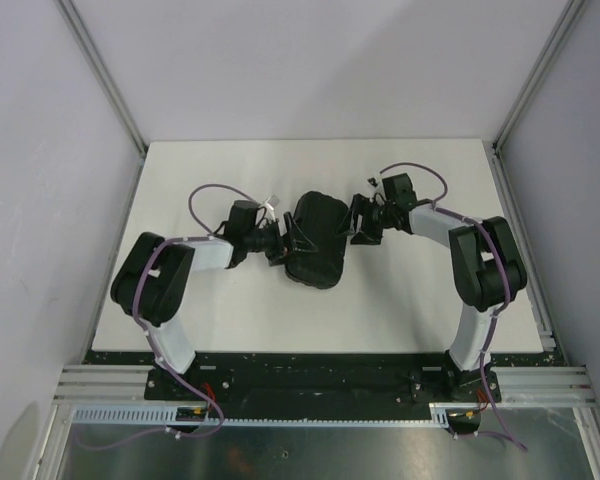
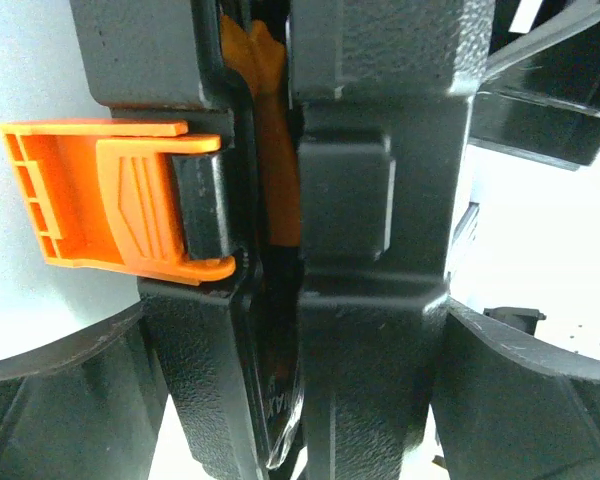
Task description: Pack the tool kit
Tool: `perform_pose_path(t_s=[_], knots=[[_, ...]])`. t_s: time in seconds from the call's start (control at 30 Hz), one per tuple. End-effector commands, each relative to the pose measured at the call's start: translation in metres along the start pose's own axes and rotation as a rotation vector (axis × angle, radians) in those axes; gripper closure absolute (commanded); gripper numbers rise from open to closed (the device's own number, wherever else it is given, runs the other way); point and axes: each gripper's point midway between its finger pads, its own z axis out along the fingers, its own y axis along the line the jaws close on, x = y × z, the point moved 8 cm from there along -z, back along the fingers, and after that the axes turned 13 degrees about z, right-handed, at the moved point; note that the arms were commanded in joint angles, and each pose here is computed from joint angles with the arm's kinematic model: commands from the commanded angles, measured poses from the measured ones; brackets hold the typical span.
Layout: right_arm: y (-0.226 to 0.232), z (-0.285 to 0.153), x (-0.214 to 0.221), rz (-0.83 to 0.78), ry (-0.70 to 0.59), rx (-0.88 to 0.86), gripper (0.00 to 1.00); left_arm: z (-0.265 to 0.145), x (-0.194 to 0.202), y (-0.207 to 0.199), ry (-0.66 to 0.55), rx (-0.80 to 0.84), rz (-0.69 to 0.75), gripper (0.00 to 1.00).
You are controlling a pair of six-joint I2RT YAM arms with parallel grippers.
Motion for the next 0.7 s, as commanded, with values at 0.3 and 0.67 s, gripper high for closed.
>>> perform_pose_path(t_s=[0.3, 0.67], knots=[[-0.008, 0.042, 0.039, -0.015, 0.139, 0.053, 0.42, 0.000, -0.026, -0.026, -0.079, 0.136, 0.188, 0.44], [0.026, -0.006, 0.005, -0.086, -0.098, 0.015, 0.34, -0.010, -0.036, -0.038, -0.110, 0.132, 0.281, 1.00]])
